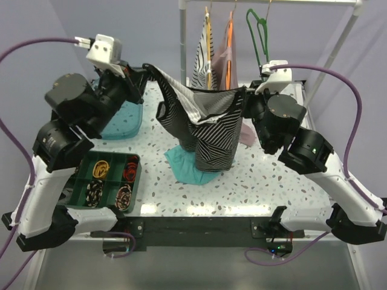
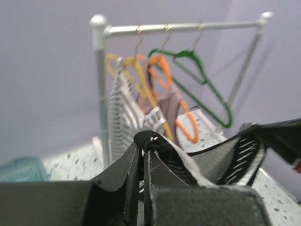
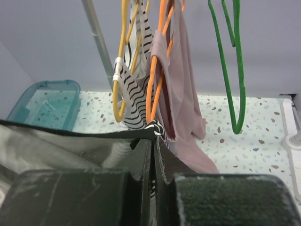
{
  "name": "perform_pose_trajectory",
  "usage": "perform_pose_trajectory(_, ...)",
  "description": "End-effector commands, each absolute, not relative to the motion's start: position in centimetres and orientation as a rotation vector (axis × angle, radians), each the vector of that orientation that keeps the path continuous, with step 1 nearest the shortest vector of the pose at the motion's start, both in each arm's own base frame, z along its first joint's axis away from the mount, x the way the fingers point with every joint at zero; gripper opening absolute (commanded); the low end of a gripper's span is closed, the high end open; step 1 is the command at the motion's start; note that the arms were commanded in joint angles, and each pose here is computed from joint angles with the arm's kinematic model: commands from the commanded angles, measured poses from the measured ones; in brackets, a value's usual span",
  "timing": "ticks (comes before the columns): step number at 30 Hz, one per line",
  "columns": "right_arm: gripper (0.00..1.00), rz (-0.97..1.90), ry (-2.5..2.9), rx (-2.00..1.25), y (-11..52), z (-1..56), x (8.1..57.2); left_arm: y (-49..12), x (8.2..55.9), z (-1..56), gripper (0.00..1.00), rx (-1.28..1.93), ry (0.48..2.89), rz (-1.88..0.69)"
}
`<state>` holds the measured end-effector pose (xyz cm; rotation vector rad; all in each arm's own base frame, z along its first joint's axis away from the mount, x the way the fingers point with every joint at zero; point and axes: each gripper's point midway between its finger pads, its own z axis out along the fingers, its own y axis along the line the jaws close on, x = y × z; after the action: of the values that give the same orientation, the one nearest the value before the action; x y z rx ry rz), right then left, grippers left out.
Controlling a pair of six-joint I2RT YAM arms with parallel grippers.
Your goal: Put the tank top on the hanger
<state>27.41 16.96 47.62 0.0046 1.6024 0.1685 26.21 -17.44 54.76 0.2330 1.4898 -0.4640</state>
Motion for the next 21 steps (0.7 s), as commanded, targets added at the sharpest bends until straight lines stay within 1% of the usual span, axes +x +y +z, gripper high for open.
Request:
perform_pose_trajectory(1,0.05,0.146,1.687,-0.111,17.0,45.2,26.5,-21.6,22.4,58.6,0.00,0.599,1.313,-0.628)
perform_pose_trajectory(3,0.06,0.203,1.738,-0.192,19.1,42.8,26.3,-23.6,22.1,56.2,0.00,0.702,1.350,-0.689)
perform_pose_trajectory(4,0.06,0.201,1.780,-0.240,20.0,40.4,26.4,-24.4,22.2,55.0,0.00,0.740,1.374,-0.708)
perform_pose_trajectory(5,0.06,0.241,1.798,-0.261,21.1,39.4,26.4,-25.4,22.3,52.7,0.00,0.787,1.421,-0.734)
perform_pose_trajectory(7,0.06,0.221,1.860,-0.301,22.3,36.4,27.0,-26.2,22.0,50.5,0.00,0.839,1.464,-0.766)
perform_pose_trajectory(8,0.05,0.218,1.882,-0.312,22.7,35.5,27.2,-27.0,21.9,48.2,0.01,0.878,1.511,-0.792)
perform_pose_trajectory(10,0.05,0.218,1.947,-0.337,23.0,33.4,28.2,-26.7,21.8,46.3,0.04,0.879,1.554,-0.791)
perform_pose_trajectory(11,0.05,0.212,1.982,-0.345,22.7,32.5,28.4,-26.9,22.7,42.9,0.05,0.849,1.644,-0.770)
perform_pose_trajectory(13,0.05,0.160,2.038,-0.314,21.2,30.9,29.7,-26.7,22.7,39.8,0.05,0.829,1.701,-0.770)
perform_pose_trajectory(14,0.05,0.132,2.045,-0.307,20.5,30.6,30.0,-27.1,23.1,35.4,0.05,0.810,1.794,-0.781)
perform_pose_trajectory(15,0.08,0.109,2.058,-0.298,19.8,30.1,30.4,-27.1,23.2,33.4,0.05,0.789,1.835,-0.787)
perform_pose_trajectory(16,0.10,0.096,2.083,-0.315,19.8,29.2,30.4,-27.1,23.6,29.3,0.06,0.766,1.916,-0.767)
perform_pose_trajectory(18,0.13,0.124,2.134,-0.365,20.5,27.3,30.1,-27.2,23.6,25.7,0.06,0.691,2.004,-0.793)
perform_pose_trajectory(19,0.15,0.142,2.146,-0.375,20.9,26.6,29.9,-27.5,23.2,22.7,0.07,0.659,2.055,-0.828)
perform_pose_trajectory(20,0.18,0.146,2.165,-0.383,21.0,25.7,29.8,-27.6,23.1,21.6,0.07,0.640,2.075,-0.840)
perform_pose_trajectory(21,0.31,0.120,2.201,-0.392,20.7,23.8,29.6,-27.5,23.1,20.4,0.07,0.620,2.095,-0.841)
